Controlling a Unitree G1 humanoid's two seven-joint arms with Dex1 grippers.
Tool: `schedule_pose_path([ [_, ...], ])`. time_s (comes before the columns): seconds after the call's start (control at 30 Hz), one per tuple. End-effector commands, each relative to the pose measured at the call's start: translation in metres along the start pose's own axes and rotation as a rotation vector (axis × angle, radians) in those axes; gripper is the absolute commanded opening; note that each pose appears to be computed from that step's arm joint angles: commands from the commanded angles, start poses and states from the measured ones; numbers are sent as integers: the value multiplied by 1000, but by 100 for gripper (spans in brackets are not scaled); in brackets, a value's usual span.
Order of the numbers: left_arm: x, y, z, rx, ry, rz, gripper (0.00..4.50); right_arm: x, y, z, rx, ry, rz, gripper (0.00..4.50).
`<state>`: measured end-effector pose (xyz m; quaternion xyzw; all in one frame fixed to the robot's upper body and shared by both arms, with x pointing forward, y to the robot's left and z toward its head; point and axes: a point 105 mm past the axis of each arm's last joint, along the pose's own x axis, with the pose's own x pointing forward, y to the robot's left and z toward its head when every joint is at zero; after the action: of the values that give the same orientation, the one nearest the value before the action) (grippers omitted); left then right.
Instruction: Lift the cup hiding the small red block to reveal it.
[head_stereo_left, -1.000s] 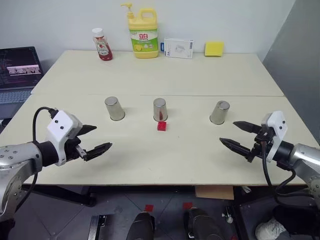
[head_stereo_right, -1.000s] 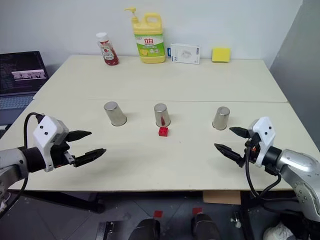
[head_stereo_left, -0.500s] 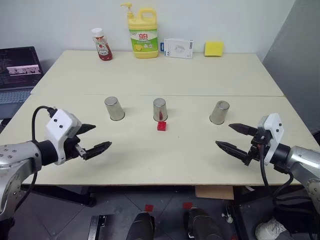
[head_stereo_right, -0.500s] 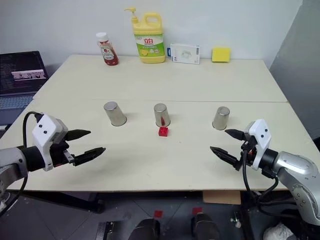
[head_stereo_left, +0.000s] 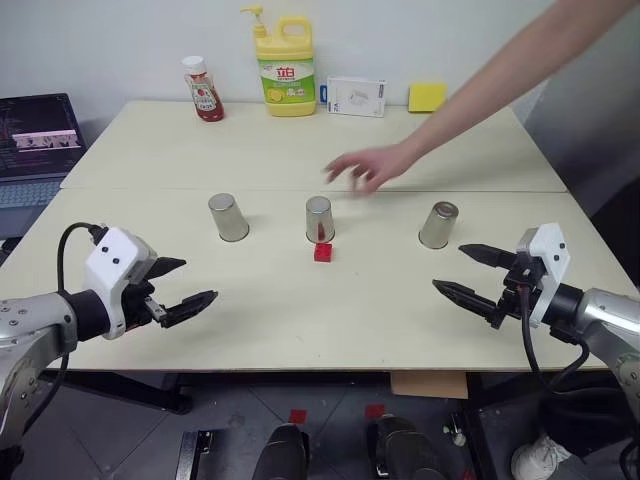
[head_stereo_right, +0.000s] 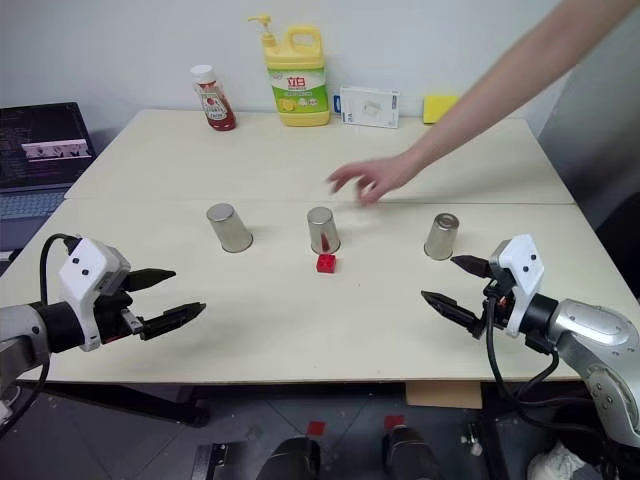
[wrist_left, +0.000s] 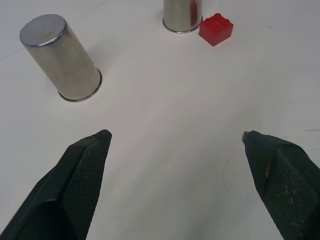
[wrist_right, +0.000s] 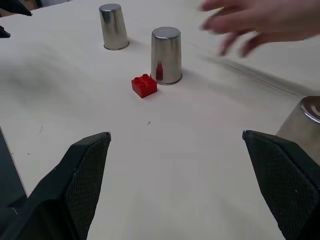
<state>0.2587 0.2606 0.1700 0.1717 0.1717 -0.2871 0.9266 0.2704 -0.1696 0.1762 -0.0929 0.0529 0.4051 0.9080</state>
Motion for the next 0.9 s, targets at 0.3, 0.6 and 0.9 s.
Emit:
schedule_pose_path([
  [0.3,-8,2,11,40,-44,32,446,1,-4,10,-39,-28,26,450],
  [0.6,-5,4,11,42,-45,28,446,0,-5,9,-46,-24,27,450],
  [0.9,-1,5,16,53,-74,18,446,0,-5,9,-51,-32,25,450],
])
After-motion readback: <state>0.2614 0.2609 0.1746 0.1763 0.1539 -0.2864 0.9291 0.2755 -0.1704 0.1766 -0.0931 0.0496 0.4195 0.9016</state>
